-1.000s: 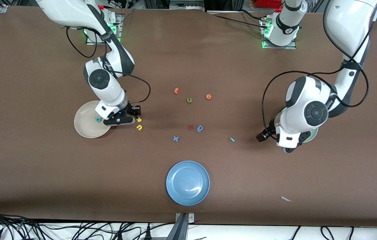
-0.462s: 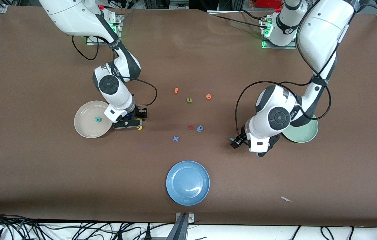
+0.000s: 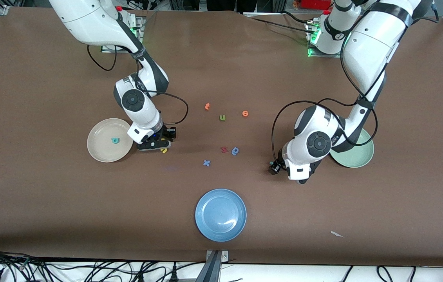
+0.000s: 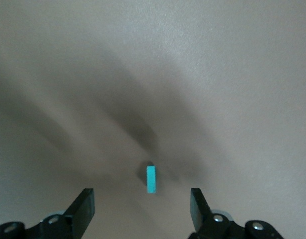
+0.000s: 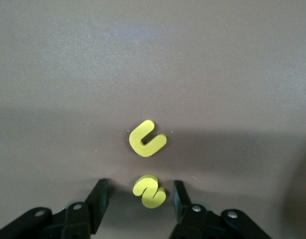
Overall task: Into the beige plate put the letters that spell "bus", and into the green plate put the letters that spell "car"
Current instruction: 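Grasp the teal l with the left gripper while the right gripper grasps the yellow z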
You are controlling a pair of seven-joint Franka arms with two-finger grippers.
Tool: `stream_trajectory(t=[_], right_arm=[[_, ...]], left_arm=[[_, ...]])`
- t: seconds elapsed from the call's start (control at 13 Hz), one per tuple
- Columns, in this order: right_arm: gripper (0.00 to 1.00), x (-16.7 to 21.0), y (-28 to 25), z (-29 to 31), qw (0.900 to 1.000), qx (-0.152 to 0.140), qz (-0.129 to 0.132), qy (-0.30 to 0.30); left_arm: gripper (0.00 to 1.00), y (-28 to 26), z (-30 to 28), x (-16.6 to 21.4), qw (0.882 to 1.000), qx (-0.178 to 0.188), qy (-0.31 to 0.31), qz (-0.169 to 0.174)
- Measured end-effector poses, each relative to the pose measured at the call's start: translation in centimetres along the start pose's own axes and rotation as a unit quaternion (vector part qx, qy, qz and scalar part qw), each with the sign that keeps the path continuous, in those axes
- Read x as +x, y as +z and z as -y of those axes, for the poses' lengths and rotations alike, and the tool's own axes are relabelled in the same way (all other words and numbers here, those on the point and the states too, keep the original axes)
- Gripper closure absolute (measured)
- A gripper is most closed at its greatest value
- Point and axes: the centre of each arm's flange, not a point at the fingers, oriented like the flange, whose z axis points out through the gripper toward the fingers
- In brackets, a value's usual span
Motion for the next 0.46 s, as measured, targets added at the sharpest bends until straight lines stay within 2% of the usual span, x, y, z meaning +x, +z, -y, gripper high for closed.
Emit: stream_trajectory(t=[0.15,0.31,0.38,0.46], right_arm=[[0.43,0.0,0.0,-0.1,1.000,0.000,0.000,0.000],[0.56,0.1,-0.1,-0.2,1.000,-0.001,-0.001,0.001],[0.56,0.1,-0.1,-0.2,1.000,-0.001,-0.001,0.001],[0.61,0.1,-0.1,-0.2,1.000,-0.001,-0.001,0.001]], left_arm=[[0.18,0.8,0.0,0.0,1.000,-0.001,-0.010,0.002],[0.22,1.7,0.0,-0.2,1.000,0.002,-0.013,0.002],[0.22,2.2,-0.1,-0.4,1.000,0.002,-0.014,0.001],[0.22,2.6,-0.1,-0.7,1.000,0.004,-0.017,0.000]])
